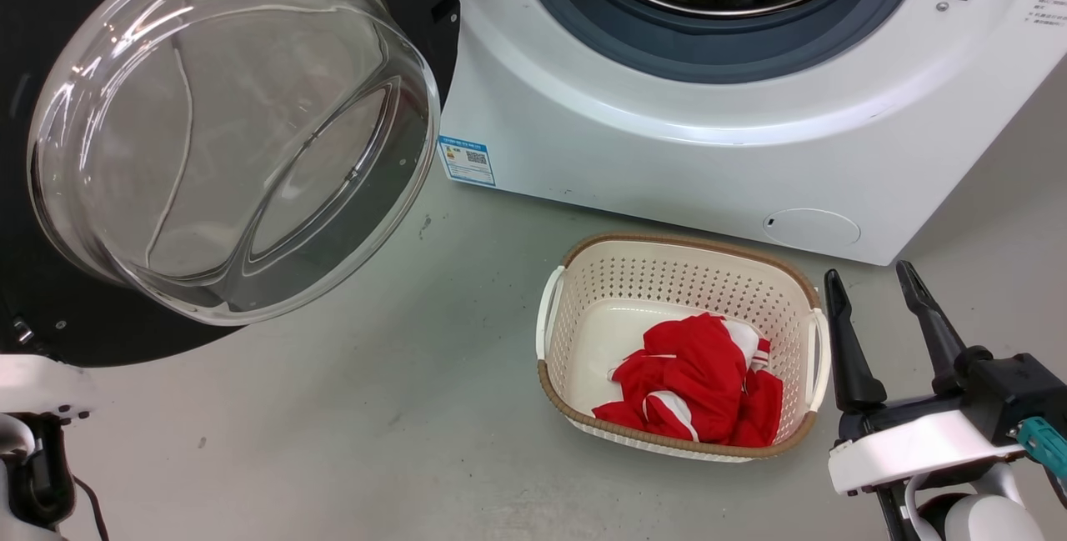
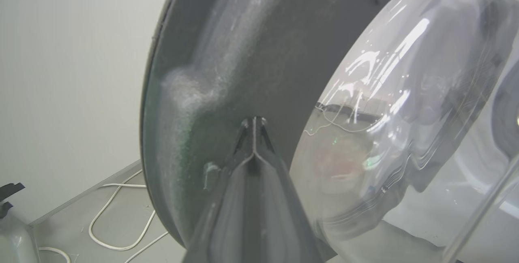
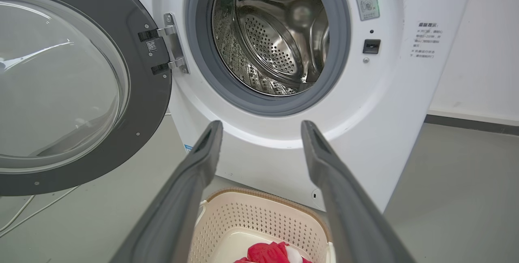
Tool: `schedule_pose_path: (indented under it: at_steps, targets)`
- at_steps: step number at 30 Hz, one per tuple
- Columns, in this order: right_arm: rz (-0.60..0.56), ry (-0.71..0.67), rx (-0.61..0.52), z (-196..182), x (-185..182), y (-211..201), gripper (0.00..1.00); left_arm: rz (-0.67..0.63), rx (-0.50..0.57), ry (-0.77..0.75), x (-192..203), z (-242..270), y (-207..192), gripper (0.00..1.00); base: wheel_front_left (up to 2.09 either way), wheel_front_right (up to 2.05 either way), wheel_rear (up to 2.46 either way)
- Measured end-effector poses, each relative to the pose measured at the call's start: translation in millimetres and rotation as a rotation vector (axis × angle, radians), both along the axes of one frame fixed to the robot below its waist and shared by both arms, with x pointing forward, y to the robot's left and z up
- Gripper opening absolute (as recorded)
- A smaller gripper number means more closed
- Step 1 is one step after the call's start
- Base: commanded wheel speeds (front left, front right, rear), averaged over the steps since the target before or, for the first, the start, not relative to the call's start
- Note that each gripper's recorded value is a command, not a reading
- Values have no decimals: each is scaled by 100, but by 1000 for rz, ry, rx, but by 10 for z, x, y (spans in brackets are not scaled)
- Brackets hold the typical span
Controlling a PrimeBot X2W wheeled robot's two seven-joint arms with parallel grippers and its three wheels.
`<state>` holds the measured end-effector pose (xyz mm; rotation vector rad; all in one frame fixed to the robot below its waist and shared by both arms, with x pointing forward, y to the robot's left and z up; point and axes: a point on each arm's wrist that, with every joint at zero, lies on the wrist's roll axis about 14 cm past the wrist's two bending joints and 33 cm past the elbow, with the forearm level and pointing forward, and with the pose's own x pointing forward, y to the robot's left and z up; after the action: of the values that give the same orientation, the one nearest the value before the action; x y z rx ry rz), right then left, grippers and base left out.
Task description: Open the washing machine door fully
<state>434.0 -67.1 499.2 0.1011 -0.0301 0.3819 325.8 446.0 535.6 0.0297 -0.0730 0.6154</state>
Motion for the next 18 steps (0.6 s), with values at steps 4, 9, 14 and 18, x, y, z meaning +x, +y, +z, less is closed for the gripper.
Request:
schedule_pose_path:
  at_steps: [4,9,14,18]
  targets:
    - [-4,-8,0,34,-19,-15,100,-3,-5,-6,-12,-22,-58,0,0,0,0]
    - [-15,-23,12,108,-82,-54,100,-11,2,8,-177,-116,-231,0,0,0,0]
    - [-25,-43,21,191,-154,-92,100,-38,4,-12,-329,-138,-493,0,0,0,0]
    - [-28,-49,30,220,-206,-108,100,-80,3,-42,-372,-112,-772,0,0,0,0]
